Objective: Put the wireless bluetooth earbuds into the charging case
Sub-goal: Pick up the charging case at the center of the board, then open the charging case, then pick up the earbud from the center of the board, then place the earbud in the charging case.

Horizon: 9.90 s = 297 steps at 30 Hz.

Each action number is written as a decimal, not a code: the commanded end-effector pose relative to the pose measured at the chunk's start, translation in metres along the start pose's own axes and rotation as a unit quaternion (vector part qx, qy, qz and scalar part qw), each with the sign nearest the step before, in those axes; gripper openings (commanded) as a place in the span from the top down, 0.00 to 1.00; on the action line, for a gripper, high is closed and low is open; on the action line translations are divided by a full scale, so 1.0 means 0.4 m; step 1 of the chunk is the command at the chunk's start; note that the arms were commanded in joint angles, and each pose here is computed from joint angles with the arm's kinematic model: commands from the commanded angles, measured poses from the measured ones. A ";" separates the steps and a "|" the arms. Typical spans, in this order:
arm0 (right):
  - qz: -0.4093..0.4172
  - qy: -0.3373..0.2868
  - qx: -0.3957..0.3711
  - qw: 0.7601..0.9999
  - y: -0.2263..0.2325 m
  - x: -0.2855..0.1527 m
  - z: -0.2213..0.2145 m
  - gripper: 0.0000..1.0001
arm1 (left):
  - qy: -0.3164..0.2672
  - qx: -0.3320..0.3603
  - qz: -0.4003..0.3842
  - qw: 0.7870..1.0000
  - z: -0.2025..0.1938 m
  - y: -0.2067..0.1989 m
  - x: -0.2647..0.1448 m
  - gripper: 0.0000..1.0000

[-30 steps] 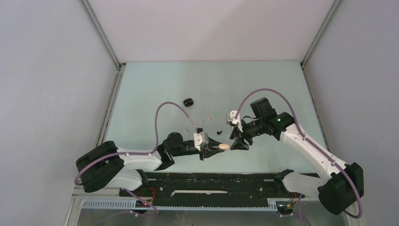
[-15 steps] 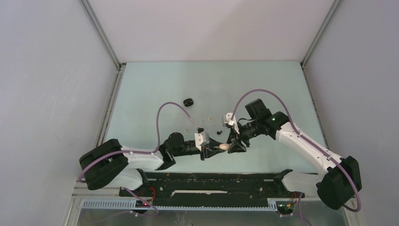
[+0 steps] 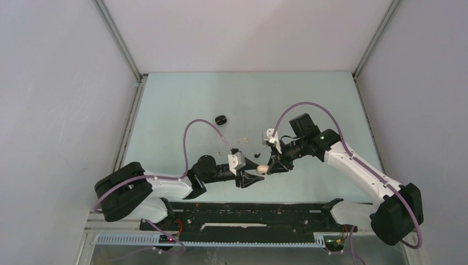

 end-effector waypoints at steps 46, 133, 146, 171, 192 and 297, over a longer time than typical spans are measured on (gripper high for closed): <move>0.002 -0.029 0.004 1.000 0.009 -0.015 0.030 0.74 | -0.089 -0.043 -0.061 0.993 0.016 -0.004 0.040 0.91; -0.231 0.144 -0.015 0.962 -0.582 0.201 0.137 0.54 | -0.087 -0.029 0.163 0.982 0.170 -0.061 -0.194 1.00; -0.191 0.221 -0.043 0.955 -0.589 0.257 0.118 0.52 | -0.087 -0.024 0.167 0.982 0.166 -0.062 -0.203 1.00; -0.113 0.252 -0.051 0.960 -0.554 0.322 0.112 0.56 | -0.081 -0.029 0.165 0.982 0.152 -0.065 -0.206 1.00; -0.054 0.247 -0.113 0.961 -0.550 0.327 0.123 0.65 | -0.075 -0.028 0.169 0.982 0.151 -0.064 -0.208 1.00; -0.384 -0.142 -0.455 0.791 0.185 0.027 0.292 1.00 | -0.157 -0.022 0.253 0.954 0.144 0.015 -0.070 1.00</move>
Point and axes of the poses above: each gripper's point midway between its finger pads, its own x axis out along the fingers, its own y axis along the line the jaws close on, z = x × y, the point moved 8 cm from there along -x, back along the fingers, and after that the axes turned 11 degrees about x, right-handed, at the moved point
